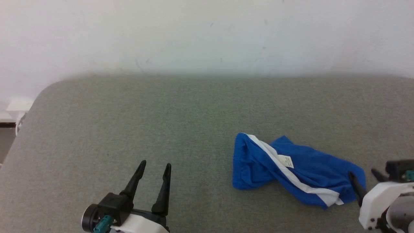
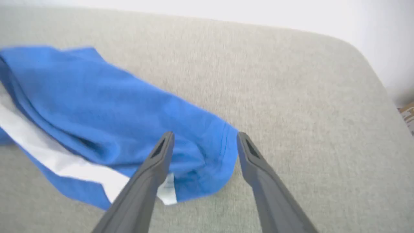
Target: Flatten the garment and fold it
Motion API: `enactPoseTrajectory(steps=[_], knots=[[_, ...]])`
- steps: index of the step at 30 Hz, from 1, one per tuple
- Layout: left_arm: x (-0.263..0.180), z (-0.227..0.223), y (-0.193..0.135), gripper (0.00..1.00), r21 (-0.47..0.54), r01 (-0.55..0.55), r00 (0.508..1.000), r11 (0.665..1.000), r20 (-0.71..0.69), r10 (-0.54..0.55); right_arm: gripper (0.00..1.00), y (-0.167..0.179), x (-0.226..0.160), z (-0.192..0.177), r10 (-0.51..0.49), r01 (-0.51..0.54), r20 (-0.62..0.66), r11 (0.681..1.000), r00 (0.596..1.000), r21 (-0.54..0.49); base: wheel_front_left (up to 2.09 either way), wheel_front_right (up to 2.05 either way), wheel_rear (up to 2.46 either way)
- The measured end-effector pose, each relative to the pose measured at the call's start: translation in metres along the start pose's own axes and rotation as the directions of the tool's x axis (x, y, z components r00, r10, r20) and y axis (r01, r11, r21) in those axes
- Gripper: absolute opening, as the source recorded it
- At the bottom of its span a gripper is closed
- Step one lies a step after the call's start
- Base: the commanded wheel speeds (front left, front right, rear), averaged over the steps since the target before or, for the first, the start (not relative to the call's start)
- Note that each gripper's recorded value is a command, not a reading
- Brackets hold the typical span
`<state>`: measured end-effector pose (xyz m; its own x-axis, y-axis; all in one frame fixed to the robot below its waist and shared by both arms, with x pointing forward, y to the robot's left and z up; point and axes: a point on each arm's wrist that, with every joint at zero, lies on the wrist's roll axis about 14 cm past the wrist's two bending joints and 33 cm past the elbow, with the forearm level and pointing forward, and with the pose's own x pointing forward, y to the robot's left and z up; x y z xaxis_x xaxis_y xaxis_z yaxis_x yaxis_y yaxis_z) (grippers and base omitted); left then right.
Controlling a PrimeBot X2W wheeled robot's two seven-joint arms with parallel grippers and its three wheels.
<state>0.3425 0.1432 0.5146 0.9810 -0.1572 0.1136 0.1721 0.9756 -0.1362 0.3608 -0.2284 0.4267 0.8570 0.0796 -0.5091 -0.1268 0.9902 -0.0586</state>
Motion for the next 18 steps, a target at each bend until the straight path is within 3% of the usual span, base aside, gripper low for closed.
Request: enactPoseTrajectory(steps=[5, 9, 14, 18], knots=[[0.006, -0.002, -0.012, 1.0, -0.018, 0.04, 0.999, 0.999, -0.003, -0.04, 1.0, 0.004, -0.021, 0.061, -0.036, 0.003, 0.272, 0.993, 0.962, 0.12, 0.0, 0.0, 0.0], [0.012, -0.005, -0.03, 1.0, -0.06, 0.088, 0.996, 0.994, -0.008, -0.089, 1.0, -0.001, -0.042, 0.078, -0.093, 0.014, 0.404, 0.981, 0.91, 0.195, 0.0, 0.0, 0.0], [0.022, -0.017, -0.061, 1.0, -0.097, 0.195, 0.979, 0.976, -0.046, -0.2, 1.0, -0.003, -0.053, 0.074, -0.144, 0.036, 0.469, 0.972, 0.872, 0.232, 0.0, 0.0, 0.0], [0.037, -0.03, -0.087, 1.0, -0.113, 0.296, 0.936, 0.948, -0.162, -0.312, 1.0, 0.0, -0.049, 0.065, -0.153, 0.044, 0.454, 0.97, 0.878, 0.241, 0.0, 0.0, 0.0]])
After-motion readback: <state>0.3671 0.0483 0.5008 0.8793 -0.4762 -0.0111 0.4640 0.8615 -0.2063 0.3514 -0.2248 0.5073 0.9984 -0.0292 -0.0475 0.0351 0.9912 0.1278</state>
